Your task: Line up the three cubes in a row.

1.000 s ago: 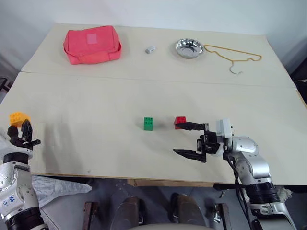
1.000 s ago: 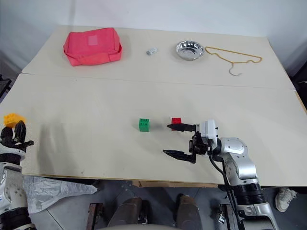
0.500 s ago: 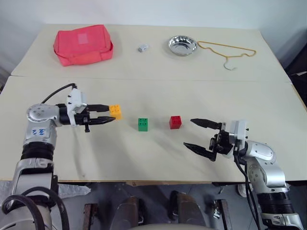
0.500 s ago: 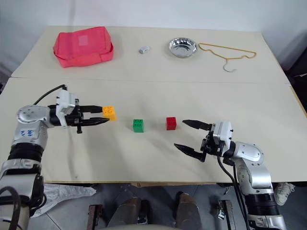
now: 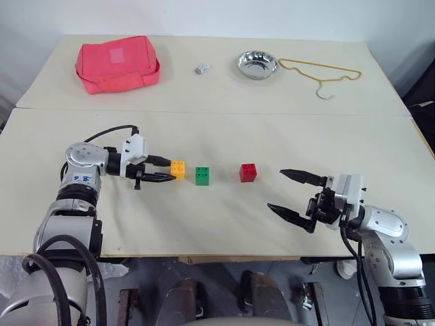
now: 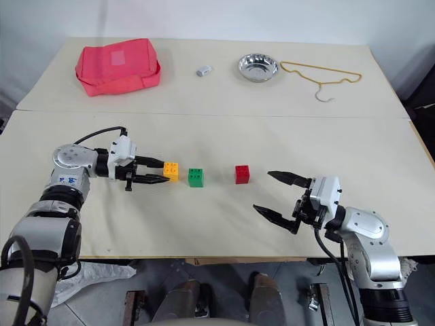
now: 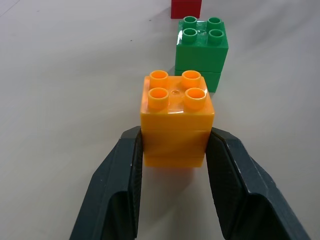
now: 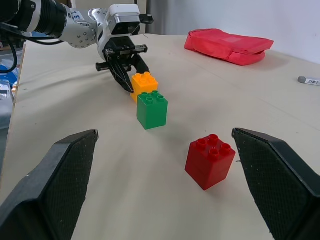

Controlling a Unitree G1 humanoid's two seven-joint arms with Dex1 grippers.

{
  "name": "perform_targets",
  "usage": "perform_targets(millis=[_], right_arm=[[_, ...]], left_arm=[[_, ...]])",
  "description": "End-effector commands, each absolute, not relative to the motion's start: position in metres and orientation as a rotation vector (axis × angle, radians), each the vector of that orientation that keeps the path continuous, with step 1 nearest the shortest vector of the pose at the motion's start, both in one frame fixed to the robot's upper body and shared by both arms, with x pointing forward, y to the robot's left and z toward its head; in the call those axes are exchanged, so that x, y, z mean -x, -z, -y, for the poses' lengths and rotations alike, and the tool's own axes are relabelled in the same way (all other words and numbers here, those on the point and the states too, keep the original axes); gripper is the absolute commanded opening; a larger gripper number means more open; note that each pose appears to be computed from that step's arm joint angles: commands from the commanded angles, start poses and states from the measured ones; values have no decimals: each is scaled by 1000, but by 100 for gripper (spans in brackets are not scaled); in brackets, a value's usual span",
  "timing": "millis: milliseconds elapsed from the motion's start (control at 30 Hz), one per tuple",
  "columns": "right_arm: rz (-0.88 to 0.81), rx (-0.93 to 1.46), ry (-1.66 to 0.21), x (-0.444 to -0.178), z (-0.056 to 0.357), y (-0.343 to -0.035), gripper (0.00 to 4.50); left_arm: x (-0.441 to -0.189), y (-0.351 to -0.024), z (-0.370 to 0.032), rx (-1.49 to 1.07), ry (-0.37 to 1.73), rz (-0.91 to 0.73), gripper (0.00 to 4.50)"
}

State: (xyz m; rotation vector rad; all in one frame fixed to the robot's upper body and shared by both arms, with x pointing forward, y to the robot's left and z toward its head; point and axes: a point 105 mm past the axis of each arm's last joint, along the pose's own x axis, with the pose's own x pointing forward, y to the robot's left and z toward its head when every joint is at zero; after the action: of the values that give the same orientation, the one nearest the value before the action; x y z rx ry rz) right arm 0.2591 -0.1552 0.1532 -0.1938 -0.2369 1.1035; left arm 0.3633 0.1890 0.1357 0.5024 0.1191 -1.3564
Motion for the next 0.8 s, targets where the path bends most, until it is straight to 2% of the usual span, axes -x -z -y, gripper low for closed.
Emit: perform_targets(millis=[33,200,267,467,633,700,800], right_arm=[[274,214,-1093,-256,159,-165,450],[272,209,-1107,-258,156,-165,450],[272,207,-1120,-260,154,-166,450],[262,212,-1137,-262,157,-166,450],[271,218,-1139,-264,157,-168,450],[271,236,-1141,-263,164,-170,450],[235,276,-1167,-259,179,-167,450]], left_arm=[[-354,-139,-199,-490,1413,-143,241],[-351,-135,-212,-488,1368,-153,396],[-351,-143,-217,-500,1324,-82,448],[-343,-151,-217,-515,1346,16,448],[-336,-162,-220,-477,1282,121,448],[-326,-161,-231,-466,1204,107,448],[-294,-148,-247,-463,1166,22,448]])
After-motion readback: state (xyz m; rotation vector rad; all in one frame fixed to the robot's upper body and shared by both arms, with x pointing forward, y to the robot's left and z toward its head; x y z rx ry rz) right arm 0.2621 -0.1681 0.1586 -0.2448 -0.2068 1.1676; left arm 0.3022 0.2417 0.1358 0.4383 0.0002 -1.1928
